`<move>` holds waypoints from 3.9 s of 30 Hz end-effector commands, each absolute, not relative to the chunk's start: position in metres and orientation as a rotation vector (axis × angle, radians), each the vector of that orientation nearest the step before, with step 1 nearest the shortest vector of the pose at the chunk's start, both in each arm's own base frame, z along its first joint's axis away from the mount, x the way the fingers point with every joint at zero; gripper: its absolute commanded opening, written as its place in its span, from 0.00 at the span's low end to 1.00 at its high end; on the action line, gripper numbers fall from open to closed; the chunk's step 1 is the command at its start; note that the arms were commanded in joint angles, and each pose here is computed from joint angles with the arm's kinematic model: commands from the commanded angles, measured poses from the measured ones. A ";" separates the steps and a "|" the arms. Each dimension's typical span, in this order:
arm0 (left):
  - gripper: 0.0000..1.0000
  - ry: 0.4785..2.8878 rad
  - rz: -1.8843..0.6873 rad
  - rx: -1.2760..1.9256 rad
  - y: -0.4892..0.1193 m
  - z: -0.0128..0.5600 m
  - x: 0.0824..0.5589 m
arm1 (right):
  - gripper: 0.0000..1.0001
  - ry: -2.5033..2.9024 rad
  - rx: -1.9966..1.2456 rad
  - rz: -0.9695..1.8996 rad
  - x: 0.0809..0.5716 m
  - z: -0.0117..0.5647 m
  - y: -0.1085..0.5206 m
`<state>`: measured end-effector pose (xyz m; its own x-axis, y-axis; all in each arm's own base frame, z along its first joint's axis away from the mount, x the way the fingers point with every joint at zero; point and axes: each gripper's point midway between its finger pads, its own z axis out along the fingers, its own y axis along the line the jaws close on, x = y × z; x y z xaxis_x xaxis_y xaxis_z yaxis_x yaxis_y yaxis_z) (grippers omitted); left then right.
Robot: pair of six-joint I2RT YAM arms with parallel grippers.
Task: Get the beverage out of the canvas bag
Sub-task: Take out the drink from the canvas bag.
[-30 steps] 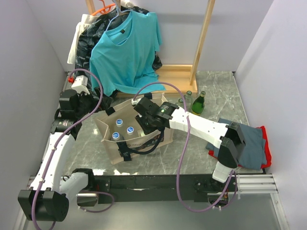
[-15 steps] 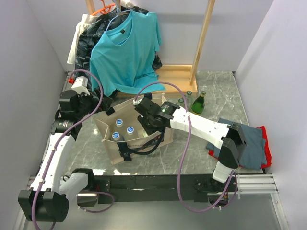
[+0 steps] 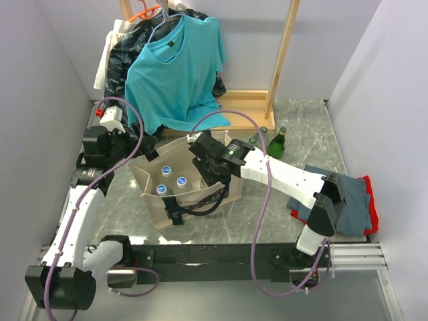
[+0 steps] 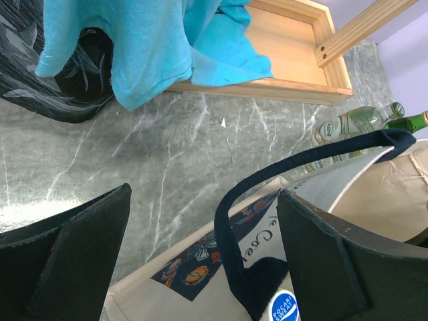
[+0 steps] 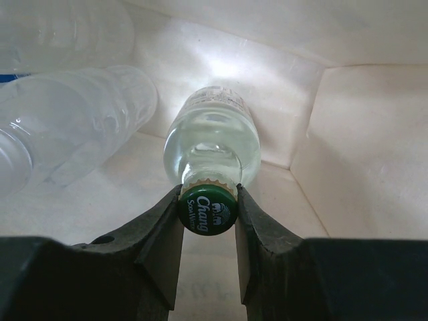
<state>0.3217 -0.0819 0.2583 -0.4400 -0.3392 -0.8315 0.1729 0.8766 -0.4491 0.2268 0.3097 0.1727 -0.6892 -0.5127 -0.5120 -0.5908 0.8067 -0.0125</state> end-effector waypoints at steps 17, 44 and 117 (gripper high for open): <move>0.96 1.896 -0.597 -0.092 -0.085 0.271 0.327 | 0.00 2.218 -0.674 0.335 0.256 0.278 0.327; 0.96 1.892 -0.607 -0.096 -0.086 0.269 0.325 | 0.00 2.104 -0.606 0.311 0.273 0.322 0.325; 0.96 1.891 -0.618 -0.092 -0.087 0.269 0.324 | 0.00 1.881 -0.352 0.269 0.260 0.462 0.227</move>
<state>0.3222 -0.0853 0.2526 -0.4508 -0.3401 -0.8253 0.1852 0.8688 -0.4592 0.2545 0.2489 0.3850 -0.4776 -0.3285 -0.8149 -0.4602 0.8836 -0.0865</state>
